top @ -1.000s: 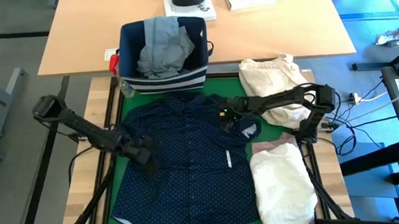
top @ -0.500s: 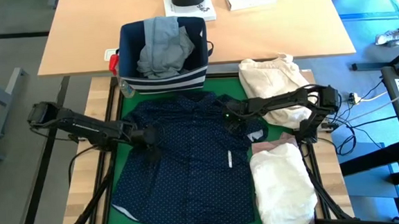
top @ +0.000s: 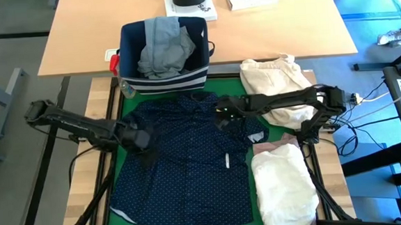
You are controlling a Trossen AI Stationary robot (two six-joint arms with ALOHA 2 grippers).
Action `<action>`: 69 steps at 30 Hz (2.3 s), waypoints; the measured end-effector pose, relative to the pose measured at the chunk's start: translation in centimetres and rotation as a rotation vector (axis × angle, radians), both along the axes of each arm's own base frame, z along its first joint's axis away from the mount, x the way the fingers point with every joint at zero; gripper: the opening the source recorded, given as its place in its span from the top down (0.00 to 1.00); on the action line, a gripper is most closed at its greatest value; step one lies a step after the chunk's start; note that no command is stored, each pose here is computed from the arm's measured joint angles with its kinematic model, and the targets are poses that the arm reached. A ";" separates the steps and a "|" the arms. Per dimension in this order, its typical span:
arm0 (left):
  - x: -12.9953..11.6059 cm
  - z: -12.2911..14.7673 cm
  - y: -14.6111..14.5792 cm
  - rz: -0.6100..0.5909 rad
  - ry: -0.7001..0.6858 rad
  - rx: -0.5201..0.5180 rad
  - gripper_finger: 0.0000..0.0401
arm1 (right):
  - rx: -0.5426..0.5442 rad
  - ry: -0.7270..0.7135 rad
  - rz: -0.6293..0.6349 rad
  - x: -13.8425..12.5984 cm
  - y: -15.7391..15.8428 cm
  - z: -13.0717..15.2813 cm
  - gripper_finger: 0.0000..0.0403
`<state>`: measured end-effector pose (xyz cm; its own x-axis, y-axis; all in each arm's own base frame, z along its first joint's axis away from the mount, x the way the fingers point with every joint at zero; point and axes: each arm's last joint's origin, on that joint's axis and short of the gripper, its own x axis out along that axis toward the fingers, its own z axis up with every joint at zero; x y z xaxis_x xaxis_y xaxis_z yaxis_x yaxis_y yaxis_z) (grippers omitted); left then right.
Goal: Fold laundry
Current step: Fold the blue polo shirt
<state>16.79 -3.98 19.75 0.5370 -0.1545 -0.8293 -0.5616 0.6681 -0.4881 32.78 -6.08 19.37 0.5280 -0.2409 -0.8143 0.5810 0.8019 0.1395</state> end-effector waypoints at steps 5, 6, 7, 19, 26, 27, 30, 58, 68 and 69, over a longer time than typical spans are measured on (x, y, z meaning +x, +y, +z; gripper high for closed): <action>-1.3 -1.8 -3.2 -0.045 0.105 -0.060 0.57 | -0.012 -0.135 0.051 1.9 0.6 -0.1 0.57; -1.5 -2.1 -3.8 -0.046 0.109 -0.068 0.57 | -0.023 -0.118 0.039 2.0 0.4 -0.7 0.57; -1.7 -2.4 -4.4 -0.048 0.113 -0.077 0.57 | -0.031 -0.100 0.026 2.2 0.2 -1.3 0.57; -3.7 -7.2 -8.0 -0.090 0.316 -0.095 0.57 | -0.018 0.219 -0.151 0.7 -3.5 -6.9 0.57; -5.0 -7.1 -7.5 -0.097 0.439 -0.074 0.57 | 0.029 0.203 -0.198 0.1 -3.3 -6.0 0.57; -5.2 -7.0 -7.3 -0.093 0.458 -0.065 0.57 | 0.050 0.176 -0.175 0.3 -3.0 -5.8 0.57; -6.4 -6.5 -6.2 -0.046 0.579 0.017 0.57 | 0.058 0.135 -0.140 0.7 -2.2 -4.7 0.57; 8.1 1.8 -8.7 0.019 -0.094 -0.050 0.57 | -0.147 0.064 0.771 -9.4 6.3 3.8 0.57; 18.3 -0.4 -13.4 0.023 -0.027 -0.076 0.57 | -0.214 0.191 1.069 -11.7 6.7 -0.6 0.57; 18.9 -0.8 -13.7 0.022 -0.019 -0.076 0.57 | -0.227 0.193 1.096 -11.8 6.7 -0.8 0.57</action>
